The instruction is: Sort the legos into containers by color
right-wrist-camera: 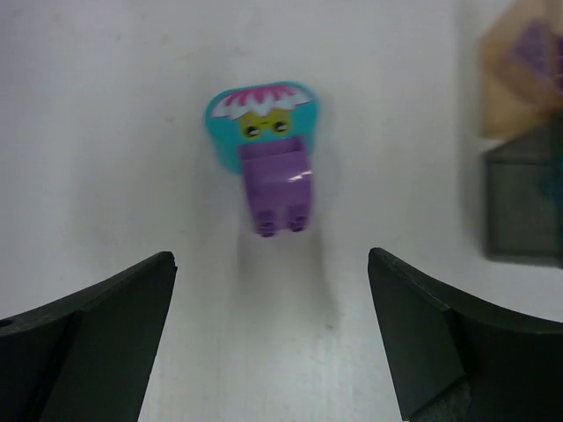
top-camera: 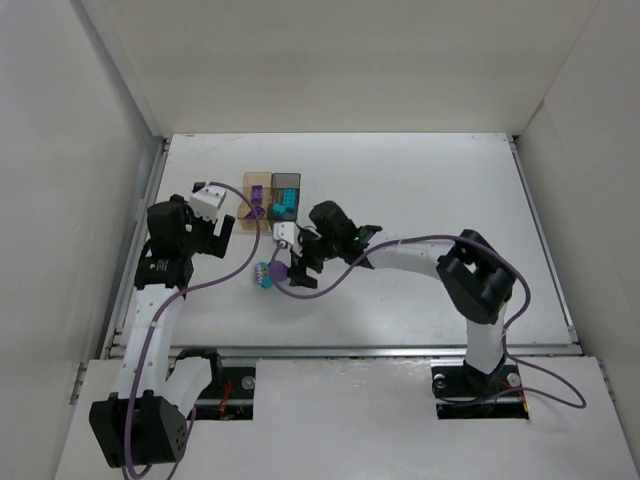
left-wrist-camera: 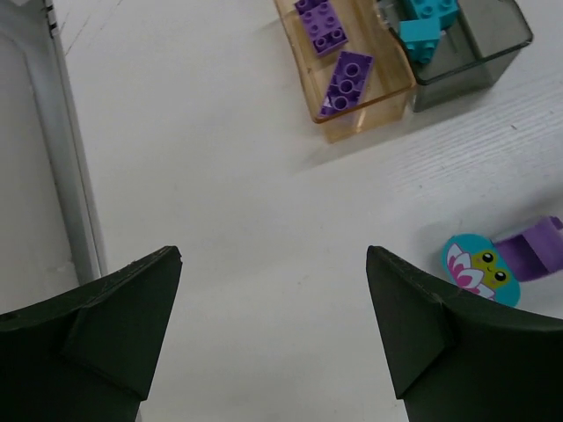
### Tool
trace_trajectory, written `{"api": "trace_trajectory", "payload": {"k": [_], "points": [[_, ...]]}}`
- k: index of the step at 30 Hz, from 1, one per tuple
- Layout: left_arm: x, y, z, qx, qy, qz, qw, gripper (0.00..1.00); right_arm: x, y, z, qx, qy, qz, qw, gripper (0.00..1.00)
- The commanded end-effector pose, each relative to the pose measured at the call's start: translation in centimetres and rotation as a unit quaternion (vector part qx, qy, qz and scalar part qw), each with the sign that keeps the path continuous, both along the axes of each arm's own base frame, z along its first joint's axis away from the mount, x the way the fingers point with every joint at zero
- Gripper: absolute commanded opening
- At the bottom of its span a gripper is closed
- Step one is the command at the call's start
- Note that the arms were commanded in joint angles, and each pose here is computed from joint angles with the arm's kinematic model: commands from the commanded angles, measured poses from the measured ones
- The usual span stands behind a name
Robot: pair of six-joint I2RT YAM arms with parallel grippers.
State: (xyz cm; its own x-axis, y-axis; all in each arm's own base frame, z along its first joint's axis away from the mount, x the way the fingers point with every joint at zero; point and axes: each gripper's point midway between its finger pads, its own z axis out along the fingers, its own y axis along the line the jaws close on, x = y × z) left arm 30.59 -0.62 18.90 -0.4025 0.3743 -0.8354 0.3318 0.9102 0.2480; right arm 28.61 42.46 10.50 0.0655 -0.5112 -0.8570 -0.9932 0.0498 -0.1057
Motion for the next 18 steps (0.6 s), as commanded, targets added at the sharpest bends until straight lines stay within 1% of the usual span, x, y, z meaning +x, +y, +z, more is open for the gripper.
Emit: {"api": "trace_trajectory", "payload": {"k": [1,3,5,7,8,13,18], "points": [[0.7,2.0,1.5,-0.002,-0.033,0.068,0.997,0.84,0.3,1.4,1.5,0.002,-0.054,0.034,0.998,0.95],[0.6,2.0,1.1,0.002,-0.029,0.066,0.997,0.85,-0.3,2.3,0.9,-0.005,-0.062,0.045,0.997,0.95],[0.6,2.2,0.9,0.004,-0.029,0.07,0.997,0.85,0.0,3.1,0.2,-0.011,-0.067,0.048,0.997,0.95],[0.7,2.2,0.6,0.0,-0.029,0.073,0.997,0.85,0.3,4.3,0.4,-0.007,-0.074,0.05,0.996,0.95],[0.7,2.2,0.4,0.0,-0.024,0.073,0.997,0.85,0.5,4.6,-0.6,-0.013,-0.069,0.05,0.996,0.95],[0.7,2.0,0.4,-0.002,-0.024,0.068,0.997,0.85,2.1,6.1,-0.5,-0.008,-0.07,0.031,0.997,0.95],[0.8,1.9,0.4,0.0,-0.025,0.061,0.998,0.85,0.2,5.9,-1.7,-0.019,-0.048,0.084,0.995,0.94]]}}
